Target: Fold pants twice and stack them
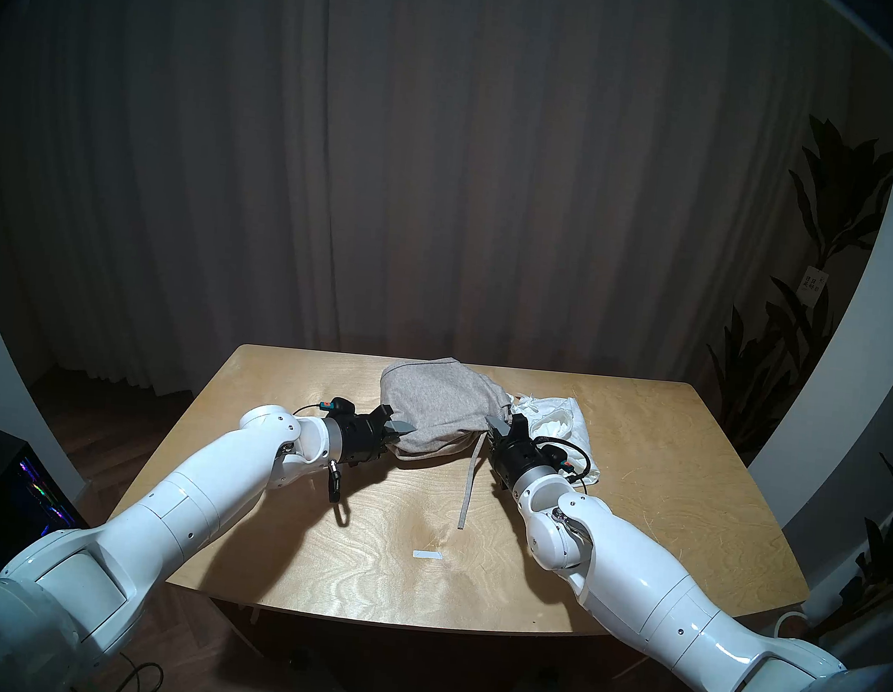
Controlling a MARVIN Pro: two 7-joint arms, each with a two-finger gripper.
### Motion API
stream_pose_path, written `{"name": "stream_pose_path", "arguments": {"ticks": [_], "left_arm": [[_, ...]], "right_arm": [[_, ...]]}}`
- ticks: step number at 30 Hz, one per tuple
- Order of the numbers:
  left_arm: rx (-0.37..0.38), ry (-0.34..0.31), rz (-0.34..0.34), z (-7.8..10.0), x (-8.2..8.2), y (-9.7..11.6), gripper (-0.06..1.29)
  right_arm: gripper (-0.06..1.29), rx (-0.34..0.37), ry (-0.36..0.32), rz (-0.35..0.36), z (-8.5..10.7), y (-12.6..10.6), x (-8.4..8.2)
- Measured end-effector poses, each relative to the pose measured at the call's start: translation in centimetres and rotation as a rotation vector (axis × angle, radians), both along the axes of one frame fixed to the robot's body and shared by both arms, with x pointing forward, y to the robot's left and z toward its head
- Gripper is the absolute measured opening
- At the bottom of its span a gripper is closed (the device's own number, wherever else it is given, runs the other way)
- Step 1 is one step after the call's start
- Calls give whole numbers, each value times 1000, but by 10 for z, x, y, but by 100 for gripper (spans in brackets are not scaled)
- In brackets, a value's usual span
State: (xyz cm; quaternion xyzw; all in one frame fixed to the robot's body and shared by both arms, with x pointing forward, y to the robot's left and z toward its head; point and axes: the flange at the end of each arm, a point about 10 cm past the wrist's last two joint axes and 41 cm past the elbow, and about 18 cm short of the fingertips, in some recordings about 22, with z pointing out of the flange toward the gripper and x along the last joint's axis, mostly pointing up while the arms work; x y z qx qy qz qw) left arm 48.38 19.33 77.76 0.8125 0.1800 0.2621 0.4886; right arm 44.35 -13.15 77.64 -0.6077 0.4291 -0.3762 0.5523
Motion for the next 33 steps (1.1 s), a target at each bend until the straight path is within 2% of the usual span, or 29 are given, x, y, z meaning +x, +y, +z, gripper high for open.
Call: {"name": "stream_pose_path", "arguments": {"ticks": [15, 33], "left_arm": [[-5, -108, 43, 34, 10, -6, 6], [-7, -174, 72, 63, 21, -15, 6]], "right_arm": [[-3, 4, -104, -34, 20, -2, 13], [-3, 21, -201, -76, 50, -4, 39]]}}
